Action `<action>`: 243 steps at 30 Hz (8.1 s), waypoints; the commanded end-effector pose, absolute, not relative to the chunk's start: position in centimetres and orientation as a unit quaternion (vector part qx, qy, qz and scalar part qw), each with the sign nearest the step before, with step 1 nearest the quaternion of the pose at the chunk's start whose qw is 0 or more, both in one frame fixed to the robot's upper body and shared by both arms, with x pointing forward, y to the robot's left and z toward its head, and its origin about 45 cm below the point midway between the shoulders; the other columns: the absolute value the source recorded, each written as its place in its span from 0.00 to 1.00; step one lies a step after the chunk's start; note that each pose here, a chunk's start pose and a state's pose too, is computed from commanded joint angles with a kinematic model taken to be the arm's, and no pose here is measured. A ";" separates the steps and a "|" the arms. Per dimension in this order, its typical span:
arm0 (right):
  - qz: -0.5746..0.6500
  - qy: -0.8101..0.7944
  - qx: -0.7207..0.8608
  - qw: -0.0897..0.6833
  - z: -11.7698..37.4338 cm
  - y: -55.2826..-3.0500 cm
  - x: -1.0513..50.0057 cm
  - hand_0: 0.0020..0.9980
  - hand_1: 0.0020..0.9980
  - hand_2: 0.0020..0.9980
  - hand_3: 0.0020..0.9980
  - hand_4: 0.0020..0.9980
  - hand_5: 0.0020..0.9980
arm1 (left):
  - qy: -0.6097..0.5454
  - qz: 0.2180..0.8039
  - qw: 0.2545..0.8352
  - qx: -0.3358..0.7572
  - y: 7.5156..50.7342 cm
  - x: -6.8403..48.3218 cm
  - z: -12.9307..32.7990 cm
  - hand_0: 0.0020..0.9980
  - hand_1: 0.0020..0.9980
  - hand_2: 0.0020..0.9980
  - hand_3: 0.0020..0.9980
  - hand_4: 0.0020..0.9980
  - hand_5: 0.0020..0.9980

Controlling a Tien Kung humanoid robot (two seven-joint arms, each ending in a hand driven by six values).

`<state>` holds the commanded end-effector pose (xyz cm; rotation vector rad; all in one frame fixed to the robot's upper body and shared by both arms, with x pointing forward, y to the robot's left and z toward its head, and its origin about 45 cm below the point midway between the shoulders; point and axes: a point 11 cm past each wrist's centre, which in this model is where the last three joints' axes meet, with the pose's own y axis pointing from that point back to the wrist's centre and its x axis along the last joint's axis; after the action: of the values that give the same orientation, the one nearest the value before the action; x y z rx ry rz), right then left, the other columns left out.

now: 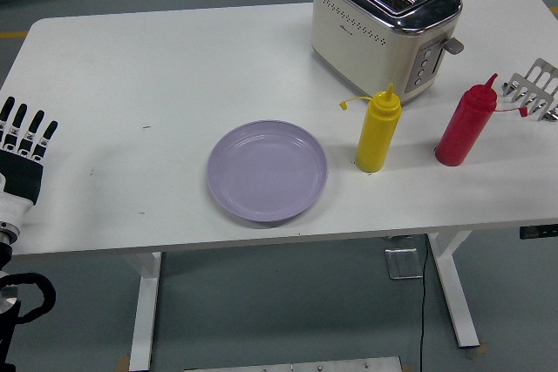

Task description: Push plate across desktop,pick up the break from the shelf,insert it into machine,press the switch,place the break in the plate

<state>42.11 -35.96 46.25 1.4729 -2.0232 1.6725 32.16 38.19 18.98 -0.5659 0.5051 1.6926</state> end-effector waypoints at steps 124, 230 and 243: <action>-0.105 -0.663 0.699 -0.247 35.9 -42.7 39.6 0.83 0.79 0.79 0.79 0.52 0.48 | 0.191 0.734 0.587 -0.284 39.5 32.3 21.3 0.82 0.87 0.95 0.84 0.64 1.00; 0.152 -0.776 0.603 -0.108 33.6 -43.9 36.9 0.72 0.70 0.69 0.64 0.42 0.40 | 0.218 0.715 0.613 -0.256 36.6 33.4 19.5 0.82 0.87 0.94 0.84 0.64 1.00; 0.345 -0.668 0.650 0.108 36.1 -40.0 40.0 0.43 0.52 0.63 0.57 0.14 0.17 | 0.218 0.717 0.610 -0.257 37.0 33.3 19.5 0.82 0.87 0.94 0.84 0.64 1.00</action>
<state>40.04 -40.00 36.06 1.9133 -1.9661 1.0166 33.28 36.95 19.49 -0.5930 0.5029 1.6564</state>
